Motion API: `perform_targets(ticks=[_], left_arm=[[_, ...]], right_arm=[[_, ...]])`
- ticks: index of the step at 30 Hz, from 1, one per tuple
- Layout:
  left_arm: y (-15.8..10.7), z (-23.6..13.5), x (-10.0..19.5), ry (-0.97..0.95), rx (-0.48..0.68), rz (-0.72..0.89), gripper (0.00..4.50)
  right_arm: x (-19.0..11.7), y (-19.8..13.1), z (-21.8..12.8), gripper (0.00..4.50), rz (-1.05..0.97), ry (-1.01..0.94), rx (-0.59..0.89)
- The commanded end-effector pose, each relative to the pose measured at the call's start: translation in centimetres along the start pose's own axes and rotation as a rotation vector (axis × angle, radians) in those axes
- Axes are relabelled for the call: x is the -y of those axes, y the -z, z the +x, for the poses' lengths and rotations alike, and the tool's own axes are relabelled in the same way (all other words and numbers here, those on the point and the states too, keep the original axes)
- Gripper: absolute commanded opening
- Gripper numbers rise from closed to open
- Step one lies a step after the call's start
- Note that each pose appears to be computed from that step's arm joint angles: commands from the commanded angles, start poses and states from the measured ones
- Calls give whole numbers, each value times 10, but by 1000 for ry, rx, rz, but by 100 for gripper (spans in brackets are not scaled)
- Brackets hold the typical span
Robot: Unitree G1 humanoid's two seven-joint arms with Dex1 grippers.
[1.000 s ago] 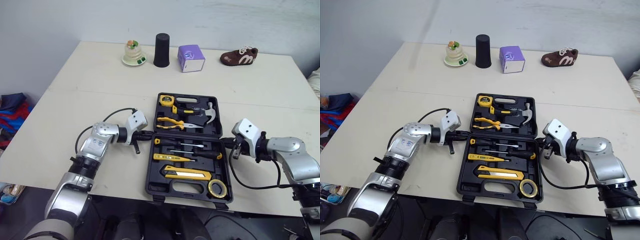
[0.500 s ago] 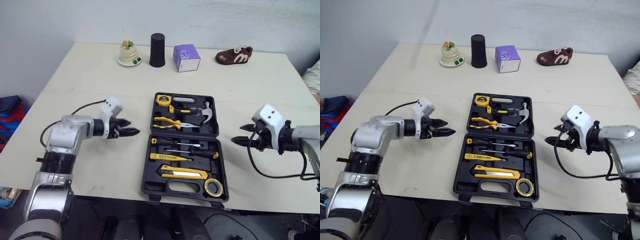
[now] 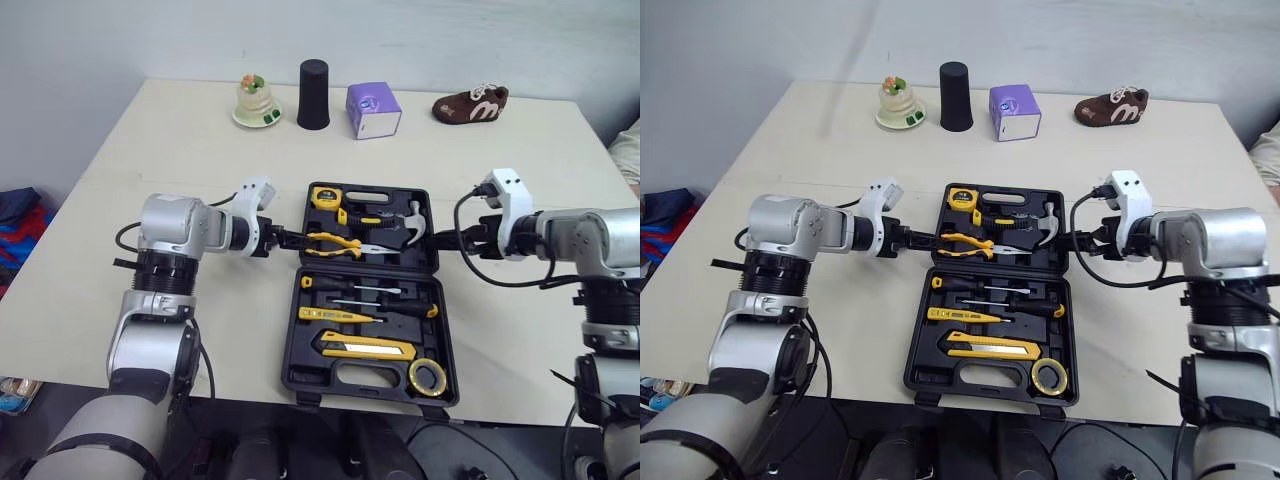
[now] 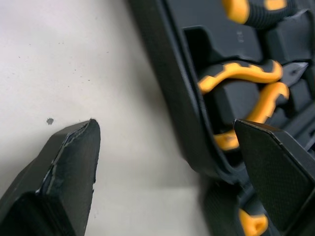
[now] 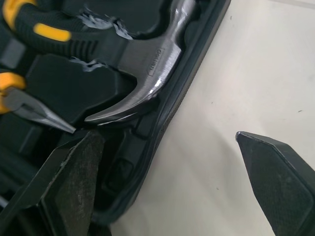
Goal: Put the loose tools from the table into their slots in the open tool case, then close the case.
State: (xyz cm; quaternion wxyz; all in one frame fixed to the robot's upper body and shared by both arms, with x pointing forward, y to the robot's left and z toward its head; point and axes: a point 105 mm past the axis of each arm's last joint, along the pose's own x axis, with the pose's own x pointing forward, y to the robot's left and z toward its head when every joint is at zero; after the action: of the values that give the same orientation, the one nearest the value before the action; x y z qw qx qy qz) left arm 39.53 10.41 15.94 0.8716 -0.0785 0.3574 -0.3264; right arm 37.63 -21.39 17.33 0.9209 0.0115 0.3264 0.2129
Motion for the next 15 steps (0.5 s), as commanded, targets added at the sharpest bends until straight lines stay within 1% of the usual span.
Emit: perform_targets(ticks=[1, 3, 7, 11, 15], left_arm=[[-8, 6, -4, -52, 8, 18, 450], [-7, 9, -2, -54, -4, 32, 450], [1, 17, -1, -94, -51, 121, 450], [12, 26, 1, -110, -97, 138, 450], [16, 31, 2, -122, -101, 136, 450]], right_arm=[[7, -7, 0, 447, -19, 83, 5], [7, -6, 2, 447, -28, 93, -3], [10, 2, 7, 447, -46, 124, -32], [11, 8, 11, 447, -53, 144, -56], [12, 11, 14, 447, -50, 152, -61]])
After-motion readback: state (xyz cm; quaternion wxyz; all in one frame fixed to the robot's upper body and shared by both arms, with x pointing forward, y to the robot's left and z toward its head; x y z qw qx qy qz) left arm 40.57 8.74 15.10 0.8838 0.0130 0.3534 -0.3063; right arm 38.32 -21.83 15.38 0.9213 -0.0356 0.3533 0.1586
